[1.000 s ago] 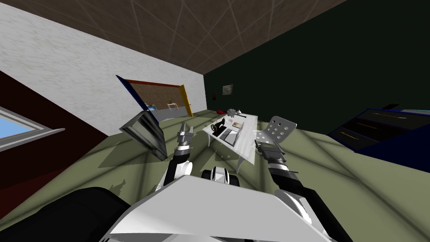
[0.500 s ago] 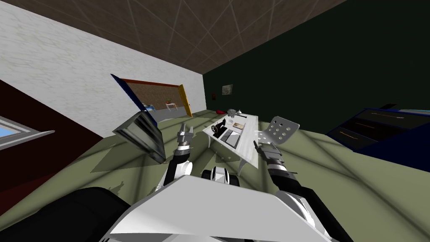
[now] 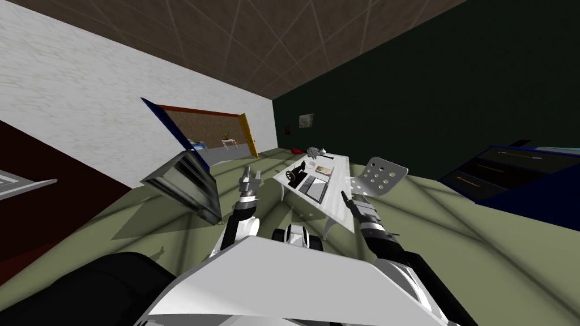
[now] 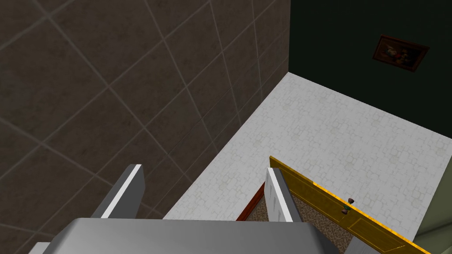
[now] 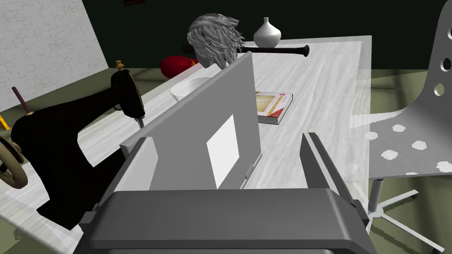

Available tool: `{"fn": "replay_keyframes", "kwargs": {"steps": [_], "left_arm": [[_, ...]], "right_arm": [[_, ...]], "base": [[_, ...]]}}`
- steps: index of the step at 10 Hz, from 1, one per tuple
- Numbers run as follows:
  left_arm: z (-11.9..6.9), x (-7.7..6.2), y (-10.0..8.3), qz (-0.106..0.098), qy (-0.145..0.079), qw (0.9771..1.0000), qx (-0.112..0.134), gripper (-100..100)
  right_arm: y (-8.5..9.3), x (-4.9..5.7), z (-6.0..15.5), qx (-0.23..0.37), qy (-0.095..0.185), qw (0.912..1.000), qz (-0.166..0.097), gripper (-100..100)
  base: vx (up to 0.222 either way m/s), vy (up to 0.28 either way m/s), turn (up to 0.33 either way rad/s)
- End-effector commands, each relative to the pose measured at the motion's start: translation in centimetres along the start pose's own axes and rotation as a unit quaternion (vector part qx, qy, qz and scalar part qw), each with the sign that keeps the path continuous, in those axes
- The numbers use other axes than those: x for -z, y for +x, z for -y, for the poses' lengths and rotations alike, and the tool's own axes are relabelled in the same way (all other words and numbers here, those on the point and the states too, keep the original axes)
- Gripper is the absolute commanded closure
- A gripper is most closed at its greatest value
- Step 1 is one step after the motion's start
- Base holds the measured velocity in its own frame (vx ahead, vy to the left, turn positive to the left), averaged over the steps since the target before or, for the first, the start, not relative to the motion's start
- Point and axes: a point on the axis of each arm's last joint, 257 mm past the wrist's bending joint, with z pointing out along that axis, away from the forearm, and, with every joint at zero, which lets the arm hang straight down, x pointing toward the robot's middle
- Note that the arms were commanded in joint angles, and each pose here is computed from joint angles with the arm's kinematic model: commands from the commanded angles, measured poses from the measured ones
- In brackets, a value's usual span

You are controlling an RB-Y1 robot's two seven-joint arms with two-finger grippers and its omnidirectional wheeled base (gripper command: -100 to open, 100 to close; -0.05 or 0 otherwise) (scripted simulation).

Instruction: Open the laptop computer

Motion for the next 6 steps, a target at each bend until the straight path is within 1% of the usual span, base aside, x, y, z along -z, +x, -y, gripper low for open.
{"fn": "replay_keyframes", "kwargs": {"steps": [1, 3, 4, 6], "left_arm": [[0.0, 0.0, 0.0, 0.0, 0.0, 1.0, 0.0, 0], [0.0, 0.0, 0.0, 0.0, 0.0, 1.0, 0.0, 0], [0.0, 0.0, 0.0, 0.0, 0.0, 1.0, 0.0, 0], [0.0, 0.0, 0.0, 0.0, 0.0, 1.0, 0.0, 0]], "right_arm": [[-1.2, 0.1, 0.3, -0.059, 0.002, 0.9981, 0.017, -100], [-2.4, 0.4, 0.5, -0.126, 0.002, 0.9914, 0.036, -100], [-2.4, 0.4, 0.5, -0.13, 0.002, 0.9909, 0.036, -100], [-3.3, 0.6, 0.7, -0.197, -0.003, 0.9793, 0.049, -100]], "base": [[0.062, 0.065, -0.021], [0.063, 0.057, -0.037], [0.062, 0.046, -0.017], [0.051, 0.052, -0.031]]}}
